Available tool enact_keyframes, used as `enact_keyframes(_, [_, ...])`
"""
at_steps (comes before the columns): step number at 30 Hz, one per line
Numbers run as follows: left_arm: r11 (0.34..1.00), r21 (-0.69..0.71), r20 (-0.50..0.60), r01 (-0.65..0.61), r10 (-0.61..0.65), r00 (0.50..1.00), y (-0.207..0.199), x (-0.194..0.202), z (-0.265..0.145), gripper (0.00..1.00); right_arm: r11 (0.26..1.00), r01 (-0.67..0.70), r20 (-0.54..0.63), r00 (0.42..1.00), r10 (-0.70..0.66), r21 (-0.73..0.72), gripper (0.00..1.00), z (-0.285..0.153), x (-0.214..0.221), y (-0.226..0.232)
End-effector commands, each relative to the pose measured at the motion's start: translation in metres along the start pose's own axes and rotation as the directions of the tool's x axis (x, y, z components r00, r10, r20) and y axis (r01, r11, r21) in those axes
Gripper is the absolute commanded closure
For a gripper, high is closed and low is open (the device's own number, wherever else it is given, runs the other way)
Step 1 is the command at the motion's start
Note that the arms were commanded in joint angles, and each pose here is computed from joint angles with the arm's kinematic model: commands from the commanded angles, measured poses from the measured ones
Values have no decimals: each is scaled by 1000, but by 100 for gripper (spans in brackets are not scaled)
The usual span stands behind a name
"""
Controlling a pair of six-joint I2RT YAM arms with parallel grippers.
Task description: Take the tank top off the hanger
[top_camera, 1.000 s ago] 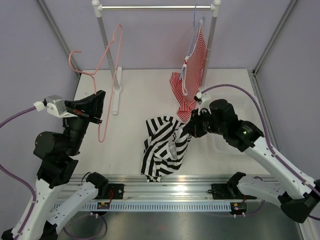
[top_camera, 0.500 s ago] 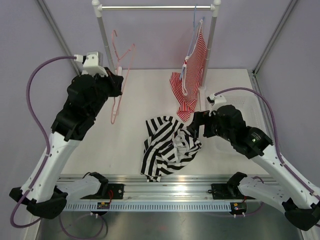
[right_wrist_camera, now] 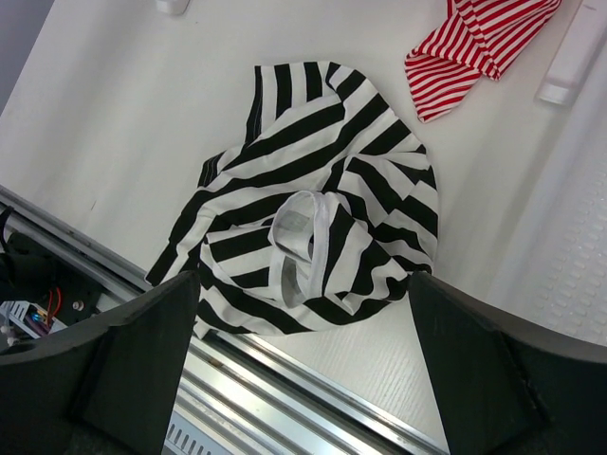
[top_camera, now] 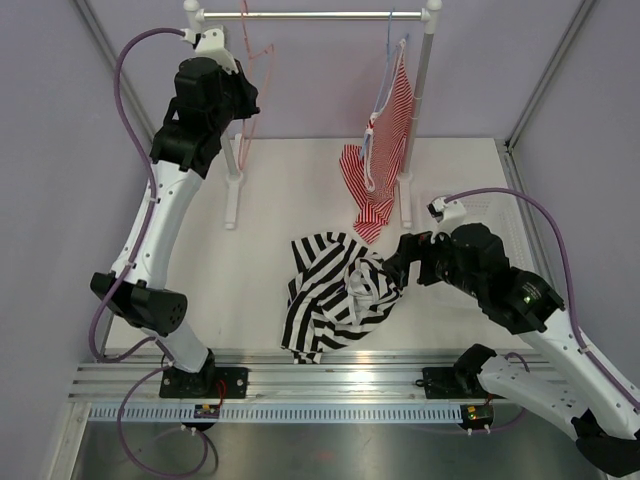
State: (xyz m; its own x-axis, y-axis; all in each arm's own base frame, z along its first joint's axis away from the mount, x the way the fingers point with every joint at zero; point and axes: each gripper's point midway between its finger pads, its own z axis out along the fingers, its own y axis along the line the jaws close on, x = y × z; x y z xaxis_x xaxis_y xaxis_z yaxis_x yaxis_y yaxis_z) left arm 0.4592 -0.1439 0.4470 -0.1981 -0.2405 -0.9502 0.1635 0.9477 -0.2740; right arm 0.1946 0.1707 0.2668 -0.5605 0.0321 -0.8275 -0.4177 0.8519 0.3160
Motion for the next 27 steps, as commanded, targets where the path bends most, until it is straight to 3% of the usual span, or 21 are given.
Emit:
enact_keyframes(1, [994, 99, 97, -47, 37, 995, -17, -35, 10, 100, 1000, 9, -4, 1000, -9, -26, 1, 2, 5, 2])
enact_keyframes(14, [994, 82, 173, -74, 59, 983, -14, -54, 34, 100, 998, -1, -7, 1000, 1, -56, 0, 9, 10, 7])
enact_keyframes(22, [997, 45, 114, -59, 53, 992, 1, -35, 75, 100, 996, -20, -30, 999, 17, -91, 1, 9, 15, 13])
enact_keyframes(27, [998, 41, 83, -53, 49, 995, 6, -19, 87, 95, 995, -23, -38, 999, 20, -94, 1, 11, 17, 14])
